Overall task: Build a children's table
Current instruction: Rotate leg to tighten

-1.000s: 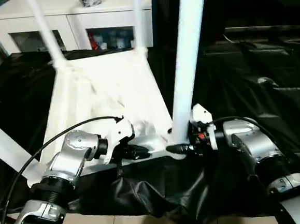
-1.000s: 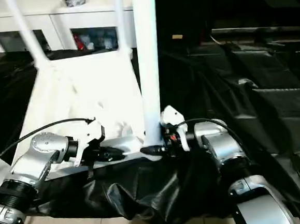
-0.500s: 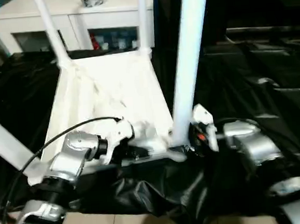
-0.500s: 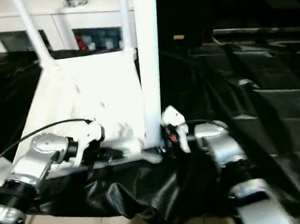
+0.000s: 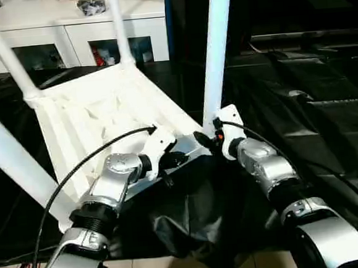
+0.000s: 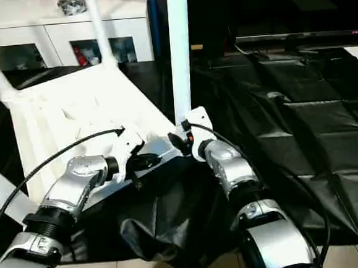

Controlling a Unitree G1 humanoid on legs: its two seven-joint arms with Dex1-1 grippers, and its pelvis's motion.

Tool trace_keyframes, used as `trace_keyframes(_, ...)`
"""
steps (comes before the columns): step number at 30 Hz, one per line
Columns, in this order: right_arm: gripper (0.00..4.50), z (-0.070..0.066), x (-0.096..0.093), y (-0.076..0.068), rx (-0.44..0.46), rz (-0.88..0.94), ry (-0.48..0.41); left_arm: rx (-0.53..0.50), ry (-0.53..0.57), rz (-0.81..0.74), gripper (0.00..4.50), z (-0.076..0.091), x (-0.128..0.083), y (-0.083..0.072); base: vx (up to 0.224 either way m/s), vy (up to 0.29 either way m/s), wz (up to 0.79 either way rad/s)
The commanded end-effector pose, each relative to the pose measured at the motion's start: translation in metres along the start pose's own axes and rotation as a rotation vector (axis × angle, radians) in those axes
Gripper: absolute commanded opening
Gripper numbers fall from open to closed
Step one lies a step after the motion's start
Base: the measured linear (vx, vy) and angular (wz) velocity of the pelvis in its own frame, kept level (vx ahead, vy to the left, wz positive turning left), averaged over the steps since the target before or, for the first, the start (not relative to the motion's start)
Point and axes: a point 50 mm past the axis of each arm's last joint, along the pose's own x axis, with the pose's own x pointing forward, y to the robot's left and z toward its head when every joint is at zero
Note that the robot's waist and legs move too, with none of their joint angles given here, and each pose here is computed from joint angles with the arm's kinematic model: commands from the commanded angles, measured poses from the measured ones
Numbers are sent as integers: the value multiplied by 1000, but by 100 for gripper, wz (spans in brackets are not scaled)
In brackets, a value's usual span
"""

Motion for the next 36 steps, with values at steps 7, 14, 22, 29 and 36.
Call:
trace_keyframes(7,384,-5,-9,37,-194,515,1,111,-45,-279,0,6,-2,-24,0,0,0)
trace_keyframes(14,384,-5,-33,24,-227,719,10,128,-16,-372,0,-2,-17,-21,0,0,0)
trace_keyframes(22,317,-5,-48,17,-217,857,63,134,24,-456,0,-10,-34,-17,0,0,0)
trace_keyframes(29,275,-9,-54,20,-222,915,101,135,43,-483,0,-12,-41,-15,0,0,0)
trace_keyframes(36,267,-21,-33,31,-138,663,66,91,-12,-283,0,-5,-24,-11,0,0,0)
